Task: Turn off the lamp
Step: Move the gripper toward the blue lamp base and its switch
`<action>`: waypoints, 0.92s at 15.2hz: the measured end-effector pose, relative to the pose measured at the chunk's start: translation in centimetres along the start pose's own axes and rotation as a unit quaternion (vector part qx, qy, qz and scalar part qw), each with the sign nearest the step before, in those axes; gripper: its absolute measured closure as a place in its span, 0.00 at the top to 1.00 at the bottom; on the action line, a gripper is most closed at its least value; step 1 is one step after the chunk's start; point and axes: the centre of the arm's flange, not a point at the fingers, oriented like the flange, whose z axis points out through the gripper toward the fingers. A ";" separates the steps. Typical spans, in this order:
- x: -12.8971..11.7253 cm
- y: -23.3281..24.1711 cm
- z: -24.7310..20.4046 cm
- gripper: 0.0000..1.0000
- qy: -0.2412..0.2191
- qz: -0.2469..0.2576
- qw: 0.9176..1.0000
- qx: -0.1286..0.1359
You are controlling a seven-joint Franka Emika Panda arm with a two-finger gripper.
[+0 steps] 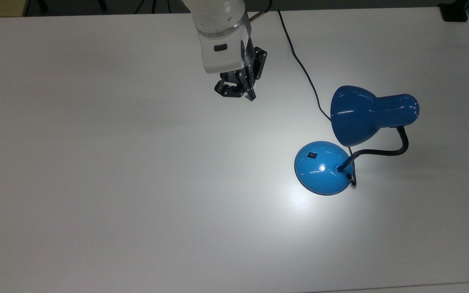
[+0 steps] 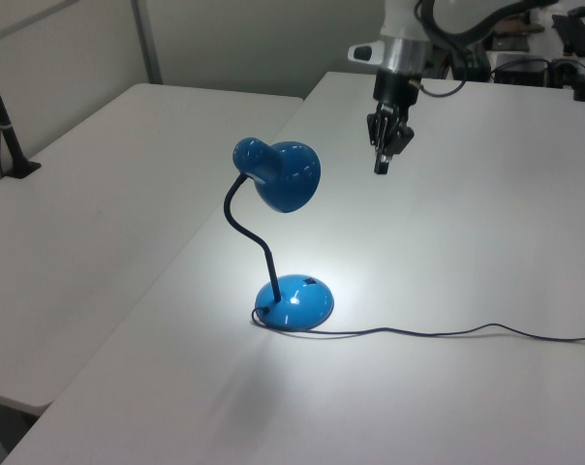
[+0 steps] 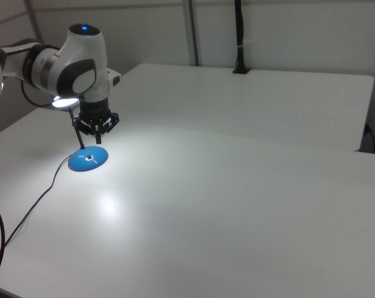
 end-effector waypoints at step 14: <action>7.5 -4.1 13.9 0.01 0.038 -0.078 0.996 -0.037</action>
